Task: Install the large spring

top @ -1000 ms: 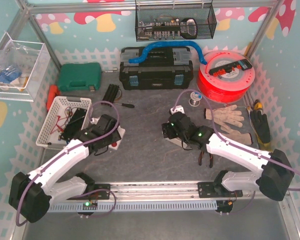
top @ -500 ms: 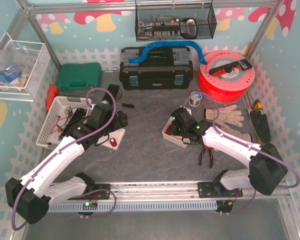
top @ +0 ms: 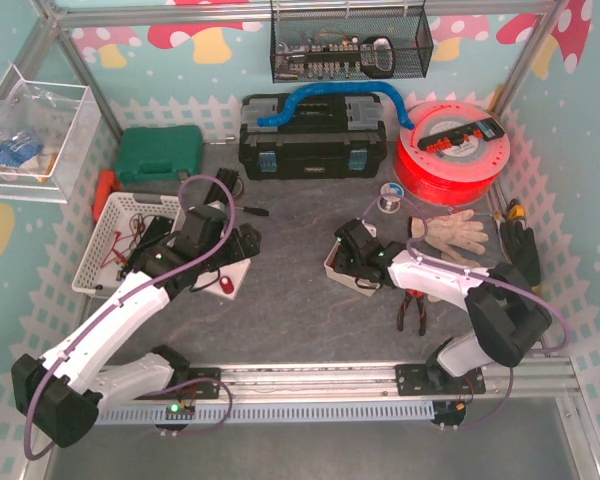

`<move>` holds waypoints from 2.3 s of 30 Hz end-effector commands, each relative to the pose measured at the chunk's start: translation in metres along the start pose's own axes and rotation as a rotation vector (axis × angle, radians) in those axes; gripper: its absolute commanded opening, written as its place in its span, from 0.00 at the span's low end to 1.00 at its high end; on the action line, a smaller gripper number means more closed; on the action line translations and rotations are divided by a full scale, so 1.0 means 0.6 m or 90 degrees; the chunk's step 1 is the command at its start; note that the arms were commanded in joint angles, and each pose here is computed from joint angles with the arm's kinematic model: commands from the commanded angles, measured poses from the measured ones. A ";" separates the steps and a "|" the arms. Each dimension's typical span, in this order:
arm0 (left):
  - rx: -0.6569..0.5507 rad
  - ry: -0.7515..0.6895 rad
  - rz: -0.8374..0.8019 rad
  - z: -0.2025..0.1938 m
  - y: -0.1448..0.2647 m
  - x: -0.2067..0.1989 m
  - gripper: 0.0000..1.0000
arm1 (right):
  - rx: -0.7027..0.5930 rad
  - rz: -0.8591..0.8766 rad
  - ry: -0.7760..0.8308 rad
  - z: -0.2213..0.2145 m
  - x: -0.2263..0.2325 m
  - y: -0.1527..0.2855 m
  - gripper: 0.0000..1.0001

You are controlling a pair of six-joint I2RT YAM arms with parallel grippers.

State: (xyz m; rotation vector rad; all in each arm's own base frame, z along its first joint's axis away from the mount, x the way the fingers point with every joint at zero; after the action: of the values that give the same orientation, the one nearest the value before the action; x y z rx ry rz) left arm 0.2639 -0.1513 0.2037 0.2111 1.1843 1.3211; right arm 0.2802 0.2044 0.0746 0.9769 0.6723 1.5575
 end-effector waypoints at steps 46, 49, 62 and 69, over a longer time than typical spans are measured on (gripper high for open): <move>-0.015 0.019 0.013 0.041 -0.015 0.043 0.99 | -0.012 -0.091 0.034 0.047 -0.020 -0.057 0.19; 0.002 0.015 0.000 0.038 -0.023 0.036 0.99 | -0.037 -0.068 0.050 0.066 -0.008 -0.032 0.17; 0.056 -0.018 -0.181 0.039 -0.023 -0.065 0.85 | -0.210 0.143 0.267 0.114 0.068 0.133 0.12; 0.121 -0.051 -0.337 0.018 -0.013 -0.144 0.67 | -0.419 0.248 0.509 0.106 0.124 0.238 0.06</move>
State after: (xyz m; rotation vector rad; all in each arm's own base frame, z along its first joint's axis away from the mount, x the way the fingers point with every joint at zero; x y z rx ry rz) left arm 0.2952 -0.1882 0.2186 0.1231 1.2436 0.9516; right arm 0.2721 0.2210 0.1978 0.3440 0.5406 2.1491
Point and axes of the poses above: each gripper's point midway between its finger pads, its own y axis back along the fingers, its own x axis along the line the jaws close on, z = x × y, the point moved 1 cm from there along y, back along the fingers, and after that the axes turned 10 degrees about y, right-handed, at the moved point
